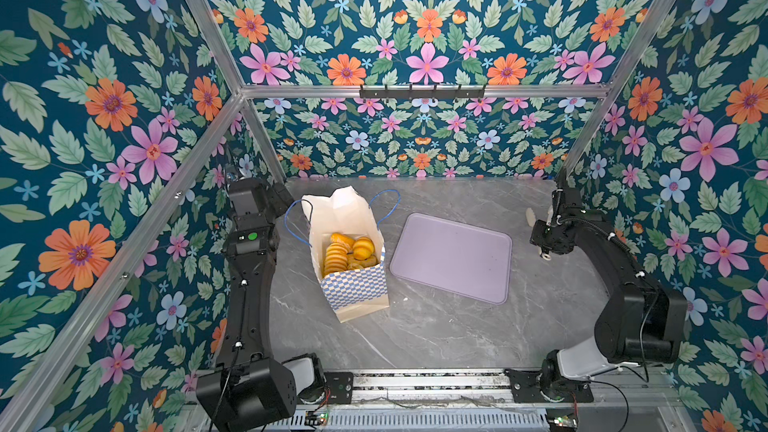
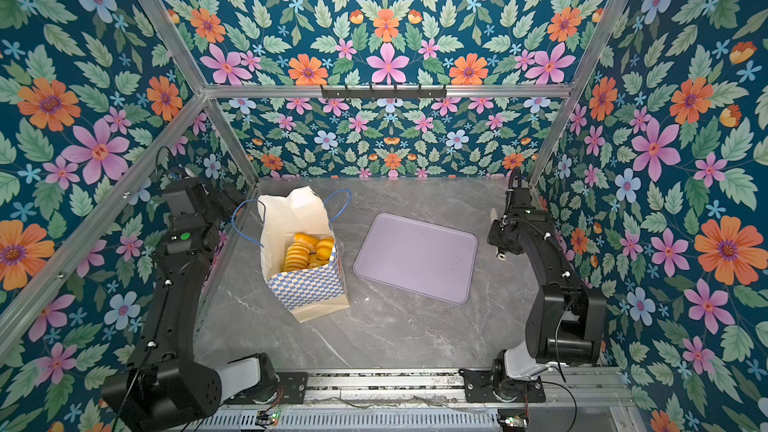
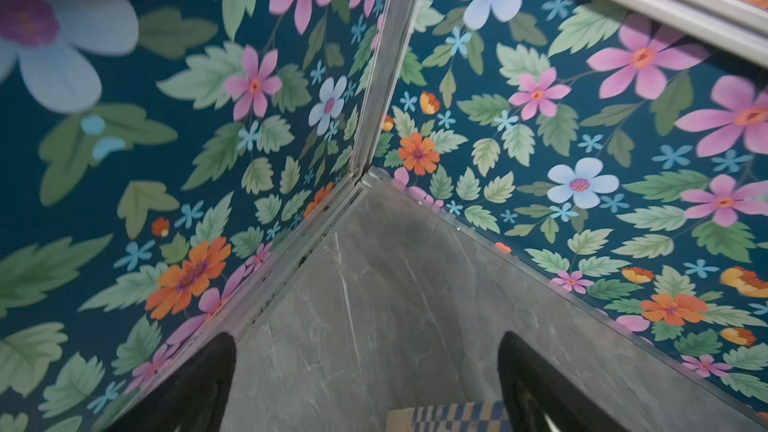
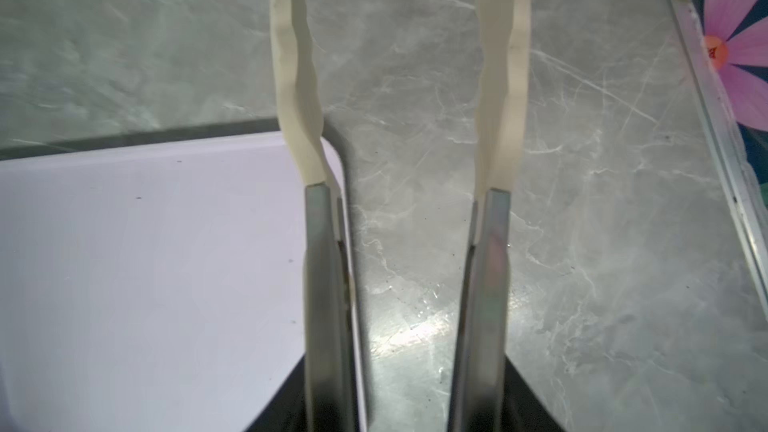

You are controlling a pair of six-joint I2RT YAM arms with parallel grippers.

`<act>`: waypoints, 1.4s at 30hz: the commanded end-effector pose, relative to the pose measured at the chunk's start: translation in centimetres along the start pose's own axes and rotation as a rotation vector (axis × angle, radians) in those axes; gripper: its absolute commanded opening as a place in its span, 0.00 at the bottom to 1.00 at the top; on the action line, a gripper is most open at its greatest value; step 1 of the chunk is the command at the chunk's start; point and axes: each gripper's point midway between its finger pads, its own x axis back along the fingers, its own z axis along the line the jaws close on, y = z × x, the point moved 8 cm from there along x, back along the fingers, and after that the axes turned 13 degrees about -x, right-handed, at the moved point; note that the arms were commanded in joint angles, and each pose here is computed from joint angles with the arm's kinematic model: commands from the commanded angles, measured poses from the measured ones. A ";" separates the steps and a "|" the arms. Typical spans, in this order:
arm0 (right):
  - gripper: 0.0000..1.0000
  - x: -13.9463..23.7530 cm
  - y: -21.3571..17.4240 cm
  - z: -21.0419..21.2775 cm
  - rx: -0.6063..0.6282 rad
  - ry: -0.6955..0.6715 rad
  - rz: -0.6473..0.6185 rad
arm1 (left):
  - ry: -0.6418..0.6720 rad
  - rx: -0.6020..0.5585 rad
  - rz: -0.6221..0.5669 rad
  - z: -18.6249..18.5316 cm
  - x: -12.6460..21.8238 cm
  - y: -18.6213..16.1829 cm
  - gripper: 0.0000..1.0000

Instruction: Place the fake bread into the paper bag

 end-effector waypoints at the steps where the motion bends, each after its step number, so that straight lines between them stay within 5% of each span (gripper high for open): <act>1: 0.50 -1.6 0.0 -0.2 0.038 -0.032 0.005 | 0.027 0.074 -0.033 1.1 -0.8 -1.2 1.00; 13: 0.52 -7.1 -2.6 -2.3 0.037 -0.126 0.127 | 0.159 0.069 0.045 3.8 -2.4 -9.5 1.00; 21: 0.73 -8.3 -3.7 -3.5 0.009 -0.175 0.168 | 0.216 0.042 0.061 4.7 -2.5 -13.5 1.00; 34: 0.88 -7.1 -3.6 -3.5 -0.037 -0.161 0.120 | 0.198 0.063 0.034 4.7 -2.2 -15.2 1.00; 42: 0.88 -3.0 -2.3 -2.8 -0.070 -0.068 -0.042 | 0.173 0.066 -0.003 4.5 -2.1 -15.7 1.00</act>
